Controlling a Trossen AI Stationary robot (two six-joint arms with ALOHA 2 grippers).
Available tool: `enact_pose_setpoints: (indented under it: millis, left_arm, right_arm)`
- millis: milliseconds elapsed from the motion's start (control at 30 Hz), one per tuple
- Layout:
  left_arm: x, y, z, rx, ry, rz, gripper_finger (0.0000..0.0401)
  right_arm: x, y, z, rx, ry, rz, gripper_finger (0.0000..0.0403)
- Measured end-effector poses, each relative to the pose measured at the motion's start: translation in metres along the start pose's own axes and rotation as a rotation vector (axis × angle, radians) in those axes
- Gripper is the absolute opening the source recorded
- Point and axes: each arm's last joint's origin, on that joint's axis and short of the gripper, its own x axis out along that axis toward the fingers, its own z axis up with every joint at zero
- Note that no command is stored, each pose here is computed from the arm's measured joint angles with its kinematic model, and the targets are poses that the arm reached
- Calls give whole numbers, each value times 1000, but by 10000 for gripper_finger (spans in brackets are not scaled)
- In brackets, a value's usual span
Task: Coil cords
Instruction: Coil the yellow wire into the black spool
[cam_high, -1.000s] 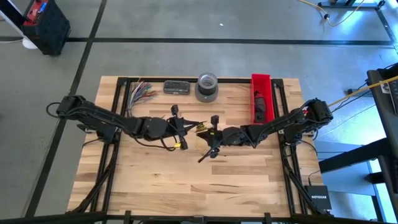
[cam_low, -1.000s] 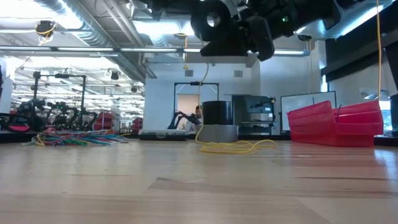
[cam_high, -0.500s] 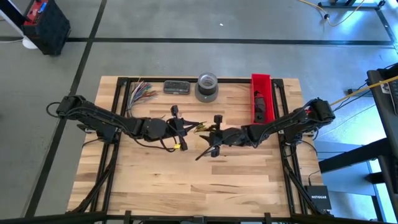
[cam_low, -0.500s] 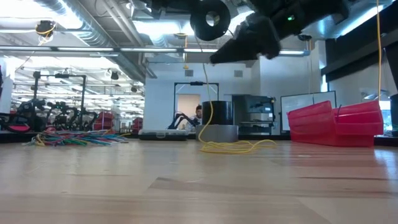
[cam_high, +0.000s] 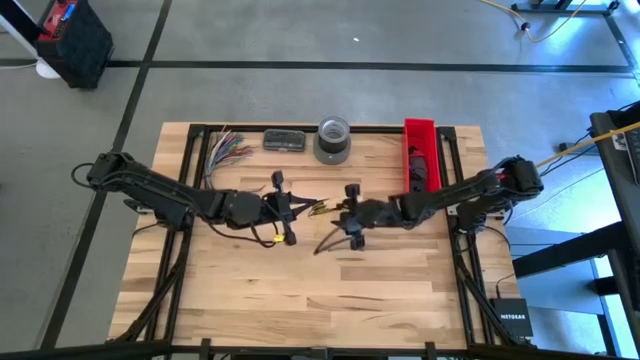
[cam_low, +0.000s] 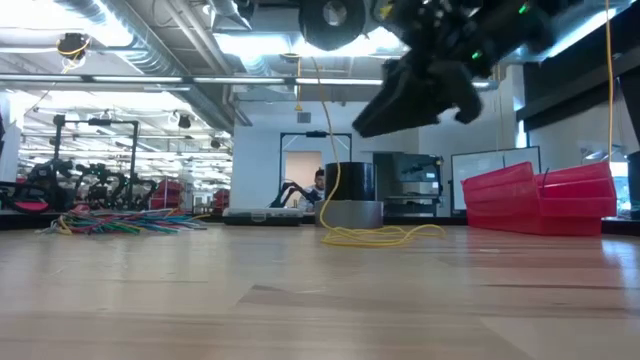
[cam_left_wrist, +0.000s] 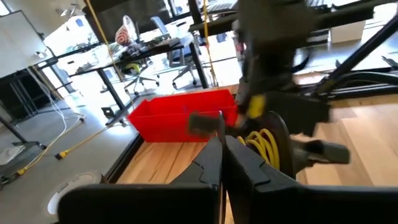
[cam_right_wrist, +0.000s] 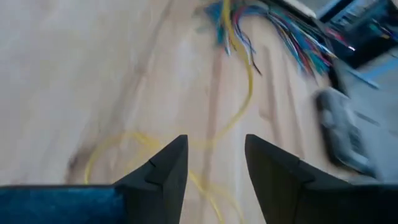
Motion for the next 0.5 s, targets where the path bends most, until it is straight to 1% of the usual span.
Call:
enact_pose_setpoints:
  millis: [67, 200, 400, 500]
  left_arm:
    - [0, 0, 0, 9, 1, -1, 1]
    - [0, 0, -1, 14, 9, 1, 1]
    - [0, 0, -2, 22, 20, -3, 1]
    - [0, 0, -2, 19, 19, -2, 1]
  right_arm:
    - [9, -6, -6, 35, -56, 18, 165]
    - [23, -10, -16, 75, -89, 3, 165]
    - [30, -8, -16, 92, -131, -5, 164]
    - [30, -9, -15, 98, -144, -14, 151]
